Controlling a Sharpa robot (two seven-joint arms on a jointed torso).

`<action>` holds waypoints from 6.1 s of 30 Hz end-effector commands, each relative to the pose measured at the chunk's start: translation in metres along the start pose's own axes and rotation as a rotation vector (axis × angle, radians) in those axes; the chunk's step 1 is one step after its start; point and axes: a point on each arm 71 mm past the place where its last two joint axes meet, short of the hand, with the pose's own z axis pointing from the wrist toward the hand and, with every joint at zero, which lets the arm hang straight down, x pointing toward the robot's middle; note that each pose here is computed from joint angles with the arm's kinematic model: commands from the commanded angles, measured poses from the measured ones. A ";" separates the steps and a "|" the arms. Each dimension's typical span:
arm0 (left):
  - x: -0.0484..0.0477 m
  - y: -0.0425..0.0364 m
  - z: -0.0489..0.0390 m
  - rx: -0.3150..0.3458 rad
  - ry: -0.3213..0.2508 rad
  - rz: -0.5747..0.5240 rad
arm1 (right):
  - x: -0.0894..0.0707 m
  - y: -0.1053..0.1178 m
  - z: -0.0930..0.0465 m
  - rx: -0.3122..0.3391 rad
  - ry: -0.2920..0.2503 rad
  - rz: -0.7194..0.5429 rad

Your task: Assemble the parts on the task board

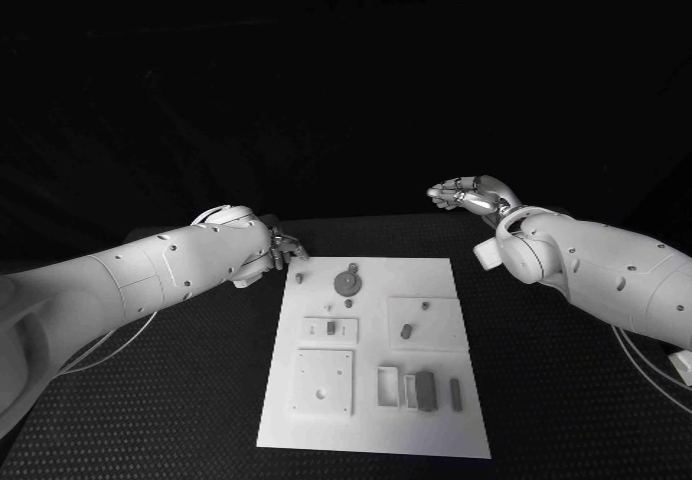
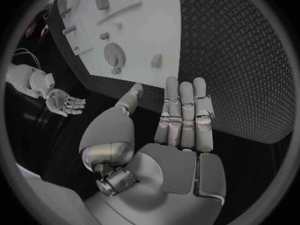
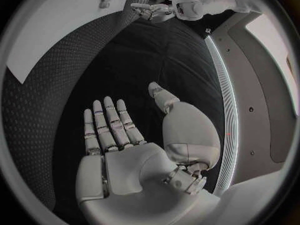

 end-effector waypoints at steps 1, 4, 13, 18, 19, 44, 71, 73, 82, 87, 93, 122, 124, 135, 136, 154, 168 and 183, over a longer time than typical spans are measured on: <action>0.0040 -0.0042 0.0005 0.024 0.039 0.048 | 0.001 0.001 0.000 -0.015 0.012 0.001; 0.0050 -0.0045 0.0015 0.024 0.043 0.050 | 0.003 0.002 0.001 -0.016 0.015 0.001; 0.0137 -0.0039 0.0035 0.027 0.073 0.039 | 0.005 0.003 0.001 -0.018 0.022 0.004; 0.0155 -0.0039 0.0041 0.028 0.095 0.045 | 0.005 0.003 0.002 -0.018 0.019 0.003; 0.0162 -0.0042 0.0042 0.028 0.100 0.046 | 0.005 0.003 0.002 -0.018 0.019 0.003; 0.0255 -0.0039 0.0048 0.029 0.137 0.049 | 0.007 0.003 0.002 -0.018 0.023 0.004; 0.0255 0.0010 0.0049 0.015 0.157 -0.027 | 0.007 0.003 0.003 -0.018 0.024 0.005; 0.0247 0.0018 0.0044 0.017 0.147 -0.043 | 0.007 0.003 0.003 -0.018 0.024 0.005; 0.0251 0.0091 -0.0050 0.022 0.136 -0.151 | 0.005 0.002 0.002 -0.016 0.021 0.004; 0.0262 0.0123 -0.0147 0.028 0.150 -0.193 | 0.005 0.002 0.001 -0.016 0.021 0.004; 0.0278 0.0163 -0.0316 0.049 0.151 -0.207 | 0.004 0.001 0.001 -0.015 0.019 0.003; 0.0839 0.0045 -0.0782 0.158 0.182 -0.035 | 0.001 -0.001 -0.001 -0.009 0.016 0.002; 0.0850 0.0040 -0.0783 0.158 0.182 -0.036 | 0.001 -0.001 -0.001 -0.010 0.017 0.003; 0.0914 0.0035 -0.0775 0.158 0.175 -0.018 | 0.001 -0.001 -0.001 -0.010 0.017 0.003; 0.0915 0.0037 -0.0770 0.155 0.174 -0.017 | 0.001 -0.001 -0.001 -0.010 0.018 0.003; 0.0960 0.0060 -0.0736 0.131 0.172 -0.006 | 0.000 -0.001 -0.001 -0.010 0.018 0.003; 0.0996 0.0064 -0.0729 0.125 0.181 0.000 | 0.000 -0.001 -0.002 -0.009 0.020 0.004; 0.1023 0.0052 -0.0744 0.131 0.189 0.015 | 0.000 -0.002 -0.002 -0.009 0.020 0.004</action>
